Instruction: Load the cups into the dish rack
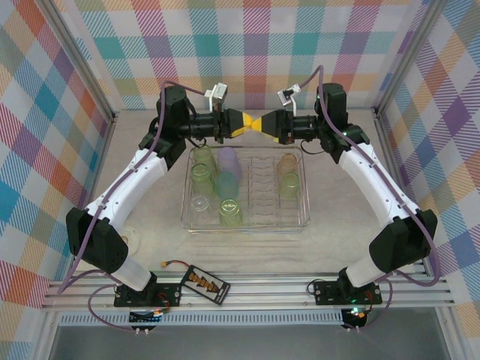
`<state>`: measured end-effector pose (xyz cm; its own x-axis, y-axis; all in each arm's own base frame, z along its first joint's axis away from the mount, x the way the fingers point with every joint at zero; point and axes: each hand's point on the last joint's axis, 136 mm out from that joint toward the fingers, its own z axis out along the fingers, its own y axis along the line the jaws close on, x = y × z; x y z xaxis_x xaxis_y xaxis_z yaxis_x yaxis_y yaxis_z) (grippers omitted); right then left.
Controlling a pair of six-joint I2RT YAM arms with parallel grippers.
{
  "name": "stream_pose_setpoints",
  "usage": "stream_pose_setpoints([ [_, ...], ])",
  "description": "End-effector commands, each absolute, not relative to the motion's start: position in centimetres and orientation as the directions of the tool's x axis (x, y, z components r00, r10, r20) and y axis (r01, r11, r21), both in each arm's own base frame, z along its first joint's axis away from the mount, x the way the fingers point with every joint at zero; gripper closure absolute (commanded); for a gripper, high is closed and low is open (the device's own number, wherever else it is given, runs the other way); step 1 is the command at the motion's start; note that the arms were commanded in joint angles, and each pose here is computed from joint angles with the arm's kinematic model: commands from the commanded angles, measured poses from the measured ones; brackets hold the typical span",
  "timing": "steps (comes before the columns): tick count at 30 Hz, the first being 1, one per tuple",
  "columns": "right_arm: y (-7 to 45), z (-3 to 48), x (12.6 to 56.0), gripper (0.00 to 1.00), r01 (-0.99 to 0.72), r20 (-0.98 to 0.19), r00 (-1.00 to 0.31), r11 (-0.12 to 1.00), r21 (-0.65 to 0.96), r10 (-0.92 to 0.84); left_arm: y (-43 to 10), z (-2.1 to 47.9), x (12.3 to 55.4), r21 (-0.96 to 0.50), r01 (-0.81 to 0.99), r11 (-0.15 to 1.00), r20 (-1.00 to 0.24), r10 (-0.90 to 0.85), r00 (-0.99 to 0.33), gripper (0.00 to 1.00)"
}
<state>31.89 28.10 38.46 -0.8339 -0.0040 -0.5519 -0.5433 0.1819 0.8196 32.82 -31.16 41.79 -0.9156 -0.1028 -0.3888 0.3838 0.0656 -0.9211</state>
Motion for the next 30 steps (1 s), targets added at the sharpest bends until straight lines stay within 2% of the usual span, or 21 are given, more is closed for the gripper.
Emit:
stream_pose_setpoints([
  [1,28.1,39.9,29.4,0.11,-0.594,-0.593,-0.804,0.119,0.796,-0.045,-30.7,43.9,32.7,-0.904,0.425,0.055,-0.428,-0.134,-0.894,1.0],
  [11,28.1,40.2,29.5,0.18,-0.607,-0.606,-0.794,0.12,0.786,-0.044,-30.2,42.8,33.1,-0.913,0.401,0.077,-0.408,-0.138,-0.903,1.0],
  [15,27.7,39.6,30.0,0.2,-0.593,-0.6,-0.8,0.191,0.783,-0.025,-30.4,41.8,32.9,-0.926,0.368,0.084,-0.376,-0.106,-0.921,1.0],
  [18,27.4,39.3,30.3,0.27,-0.583,-0.599,-0.801,0.237,0.777,-0.005,-30.3,40.5,32.9,-0.934,0.337,0.122,-0.349,-0.096,-0.932,0.63],
  [20,27.0,39.0,30.4,0.32,-0.574,-0.6,-0.8,0.281,0.769,0.006,-30.1,39.8,32.9,-0.931,0.327,0.16,-0.345,-0.1,-0.933,0.33],
  [22,26.7,38.8,30.4,0.35,-0.571,-0.604,-0.797,0.312,0.759,0.011,-29.7,39.3,33.0,-0.924,0.325,0.203,-0.35,-0.106,-0.931,0.15],
  [26,25.2,37.9,30.3,0.38,-0.544,-0.608,-0.794,0.431,0.72,0.015,-28.4,37.1,33.1,-0.91,0.28,0.307,-0.325,-0.106,-0.94,0.01],
  [30,23.2,36.5,29.2,0.4,-0.514,-0.602,-0.798,0.552,0.656,-0.027,-25.5,32.5,33.4,-0.852,0.165,0.498,-0.261,-0.131,-0.956,0.0],
])
